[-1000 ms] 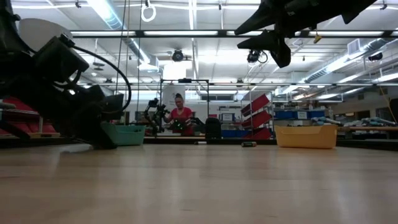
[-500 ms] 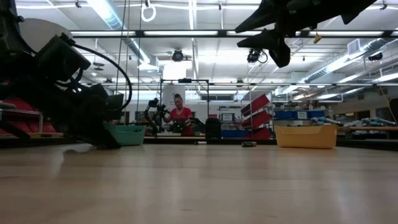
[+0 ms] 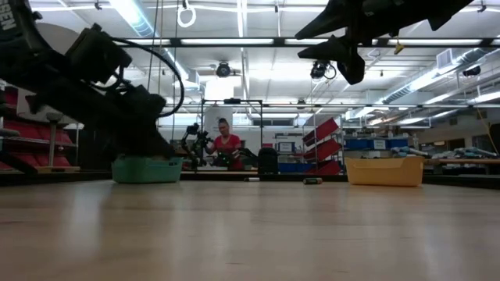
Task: Sort batteries
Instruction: Put the black battery into the blue bin
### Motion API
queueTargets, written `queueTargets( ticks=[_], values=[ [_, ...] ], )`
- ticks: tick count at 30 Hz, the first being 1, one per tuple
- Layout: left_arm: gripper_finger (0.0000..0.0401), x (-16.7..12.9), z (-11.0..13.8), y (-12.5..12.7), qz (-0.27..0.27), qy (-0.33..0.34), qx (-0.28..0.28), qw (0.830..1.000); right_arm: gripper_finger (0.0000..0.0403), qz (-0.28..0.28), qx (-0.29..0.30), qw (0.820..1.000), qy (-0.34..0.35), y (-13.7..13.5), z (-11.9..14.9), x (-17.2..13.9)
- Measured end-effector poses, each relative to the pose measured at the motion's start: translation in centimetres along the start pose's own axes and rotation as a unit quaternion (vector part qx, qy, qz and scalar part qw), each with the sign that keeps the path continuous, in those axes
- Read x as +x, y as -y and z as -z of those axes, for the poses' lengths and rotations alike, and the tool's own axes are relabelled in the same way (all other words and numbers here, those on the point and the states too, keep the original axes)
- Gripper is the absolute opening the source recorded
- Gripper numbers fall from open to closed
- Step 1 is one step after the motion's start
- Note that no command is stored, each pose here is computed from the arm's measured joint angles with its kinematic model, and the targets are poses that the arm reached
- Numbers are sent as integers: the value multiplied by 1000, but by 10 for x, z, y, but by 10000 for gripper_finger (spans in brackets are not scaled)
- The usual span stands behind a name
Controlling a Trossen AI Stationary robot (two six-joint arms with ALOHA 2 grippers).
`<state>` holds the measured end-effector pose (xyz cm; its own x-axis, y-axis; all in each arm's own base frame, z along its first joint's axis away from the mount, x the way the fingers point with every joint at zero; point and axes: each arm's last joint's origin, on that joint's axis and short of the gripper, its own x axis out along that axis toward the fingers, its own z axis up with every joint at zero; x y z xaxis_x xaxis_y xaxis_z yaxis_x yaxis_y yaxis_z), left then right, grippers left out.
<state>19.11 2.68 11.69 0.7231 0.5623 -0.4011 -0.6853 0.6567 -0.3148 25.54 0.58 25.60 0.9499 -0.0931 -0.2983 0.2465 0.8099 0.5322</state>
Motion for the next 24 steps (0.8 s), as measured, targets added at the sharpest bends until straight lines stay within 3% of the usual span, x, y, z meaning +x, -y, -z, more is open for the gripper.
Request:
queueTargets(
  ticks=[4,8,12,15,19,24],
  values=[
    [54,5,-22,-1,-75,81,-64,992,154,4,1,1000,-6,1,1,0],
    [54,10,-46,-2,-182,141,-92,969,154,4,1,1000,-6,1,1,0],
    [54,16,-69,-6,-291,116,-64,948,154,1,0,1000,-2,0,0,0],
    [54,20,-85,-12,-344,74,-57,934,154,-3,-5,1000,4,-1,-1,0],
    [66,28,-93,-27,-365,4,-91,927,154,-7,-19,1000,13,0,-3,0],
    [167,32,-96,-36,-335,-37,-131,932,154,-25,-27,999,10,2,-7,1]
  ],
)
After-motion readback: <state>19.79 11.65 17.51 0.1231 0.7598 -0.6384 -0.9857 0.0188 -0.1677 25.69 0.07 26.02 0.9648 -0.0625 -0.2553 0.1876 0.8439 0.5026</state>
